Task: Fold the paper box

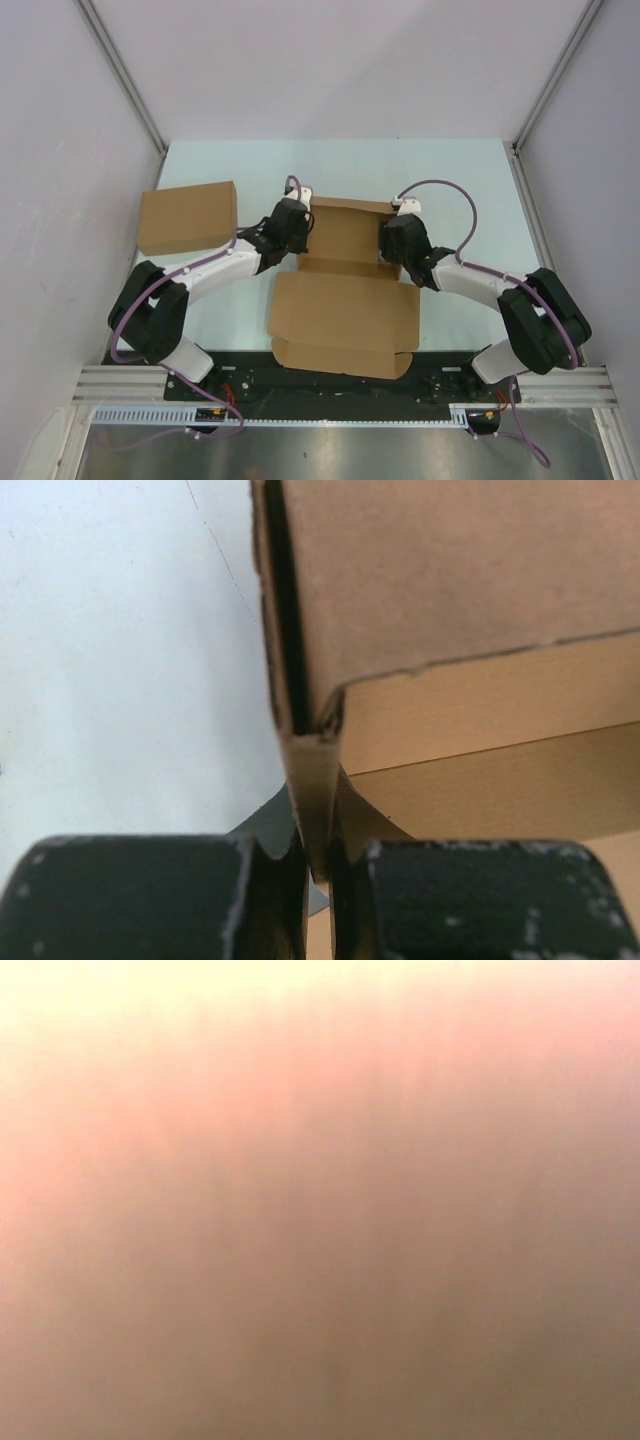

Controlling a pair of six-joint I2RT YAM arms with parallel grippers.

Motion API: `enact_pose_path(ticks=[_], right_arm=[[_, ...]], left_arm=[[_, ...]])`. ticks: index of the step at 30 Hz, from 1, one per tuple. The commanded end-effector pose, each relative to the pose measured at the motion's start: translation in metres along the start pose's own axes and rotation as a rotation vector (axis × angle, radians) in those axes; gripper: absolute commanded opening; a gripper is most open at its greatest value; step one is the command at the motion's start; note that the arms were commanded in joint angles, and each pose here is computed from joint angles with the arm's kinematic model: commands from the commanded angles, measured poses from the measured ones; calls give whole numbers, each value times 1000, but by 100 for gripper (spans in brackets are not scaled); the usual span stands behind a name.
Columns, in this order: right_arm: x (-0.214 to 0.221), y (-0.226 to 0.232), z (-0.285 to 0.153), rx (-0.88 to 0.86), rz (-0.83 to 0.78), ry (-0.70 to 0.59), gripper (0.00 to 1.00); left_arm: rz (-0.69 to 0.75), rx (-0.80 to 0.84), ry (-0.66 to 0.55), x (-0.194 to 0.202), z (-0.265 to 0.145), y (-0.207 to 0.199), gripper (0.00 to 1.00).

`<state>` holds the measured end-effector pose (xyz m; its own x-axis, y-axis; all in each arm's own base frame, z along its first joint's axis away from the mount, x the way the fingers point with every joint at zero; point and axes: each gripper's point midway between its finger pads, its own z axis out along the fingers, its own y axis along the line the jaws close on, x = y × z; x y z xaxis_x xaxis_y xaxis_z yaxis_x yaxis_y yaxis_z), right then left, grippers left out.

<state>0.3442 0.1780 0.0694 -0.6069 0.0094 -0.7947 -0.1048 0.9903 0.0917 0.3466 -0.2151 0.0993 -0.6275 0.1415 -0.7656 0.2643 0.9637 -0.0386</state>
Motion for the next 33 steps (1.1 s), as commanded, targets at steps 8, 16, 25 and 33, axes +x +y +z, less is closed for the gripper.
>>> enact_pose_path(ticks=[8,16,25,33], right_arm=[[-36,-11,-29,46,47,-62,63],[-65,-11,-48,28,90,-79,100],[-98,-10,-63,2,93,-137,100],[-117,-6,-87,-42,85,-186,100]], left_arm=[[-26,50,-39,-26,-10,-17,5],[-19,105,-36,-41,-22,-28,47],[-18,147,-68,-55,-41,-33,64],[-14,145,-104,-56,-60,-25,65]])
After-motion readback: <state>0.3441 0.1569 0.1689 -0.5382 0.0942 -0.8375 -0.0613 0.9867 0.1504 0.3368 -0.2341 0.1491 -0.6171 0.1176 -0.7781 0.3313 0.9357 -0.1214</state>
